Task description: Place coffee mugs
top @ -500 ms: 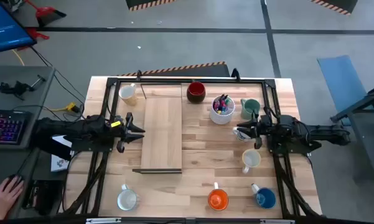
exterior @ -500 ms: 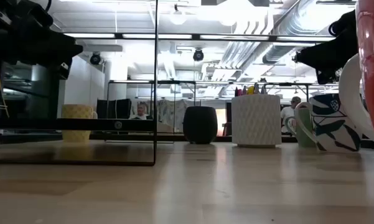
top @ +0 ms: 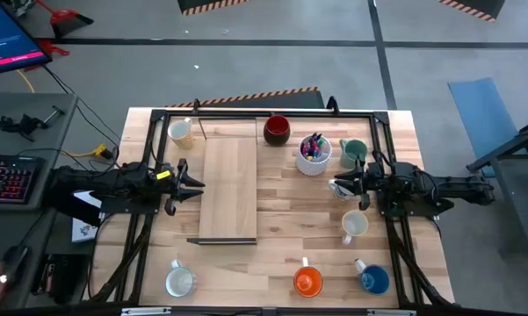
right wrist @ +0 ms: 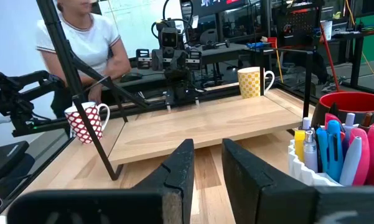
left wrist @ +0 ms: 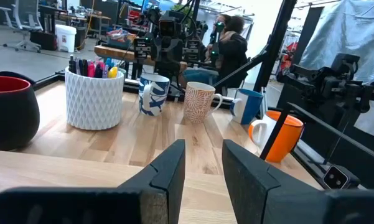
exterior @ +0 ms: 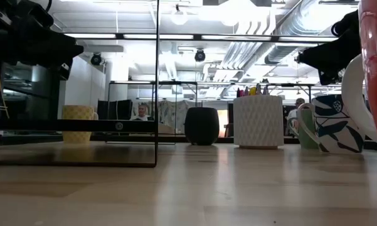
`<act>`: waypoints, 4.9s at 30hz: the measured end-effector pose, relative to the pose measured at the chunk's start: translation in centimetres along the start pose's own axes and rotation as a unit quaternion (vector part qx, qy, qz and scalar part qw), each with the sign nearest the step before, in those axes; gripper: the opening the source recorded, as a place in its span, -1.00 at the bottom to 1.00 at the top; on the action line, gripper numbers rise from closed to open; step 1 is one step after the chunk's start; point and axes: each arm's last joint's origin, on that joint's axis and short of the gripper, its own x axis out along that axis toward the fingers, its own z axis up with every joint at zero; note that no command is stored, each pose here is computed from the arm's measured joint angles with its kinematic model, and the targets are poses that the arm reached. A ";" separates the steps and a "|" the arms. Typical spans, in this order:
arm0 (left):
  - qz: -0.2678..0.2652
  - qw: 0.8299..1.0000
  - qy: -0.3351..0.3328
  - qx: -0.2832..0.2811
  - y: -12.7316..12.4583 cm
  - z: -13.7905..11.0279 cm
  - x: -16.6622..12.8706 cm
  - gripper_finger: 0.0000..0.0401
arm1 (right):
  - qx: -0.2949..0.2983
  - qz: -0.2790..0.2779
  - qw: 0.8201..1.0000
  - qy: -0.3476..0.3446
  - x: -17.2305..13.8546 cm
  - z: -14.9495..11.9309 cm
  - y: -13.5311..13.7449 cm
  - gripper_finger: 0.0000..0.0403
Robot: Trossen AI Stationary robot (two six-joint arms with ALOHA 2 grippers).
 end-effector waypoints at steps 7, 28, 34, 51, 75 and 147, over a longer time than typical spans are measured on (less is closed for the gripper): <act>0.000 1.000 0.000 0.000 0.0 0.0 0.0 -0.51 | 0.000 0.000 1.000 0.000 0.0 0.0 0.0 -0.67; 0.000 1.000 0.000 0.000 0.0 0.0 0.0 -0.51 | 0.000 0.000 1.000 0.000 0.0 0.0 0.0 -0.67; 0.000 1.000 0.000 0.000 0.0 0.0 0.0 -0.51 | 0.000 0.000 1.000 0.000 0.0 0.0 0.0 -0.67; 0.000 1.000 0.000 0.000 0.0 0.0 0.0 -0.51 | 0.000 0.000 1.000 0.000 0.0 0.0 0.0 -0.67; 0.000 1.000 0.000 0.000 0.0 0.0 0.0 -0.51 | 0.000 0.000 1.000 0.000 0.0 0.0 0.0 -0.67; -0.005 0.998 -0.021 -0.052 -0.1 0.4 0.0 -0.51 | 0.077 0.000 0.997 0.000 0.0 0.0 0.0 -0.67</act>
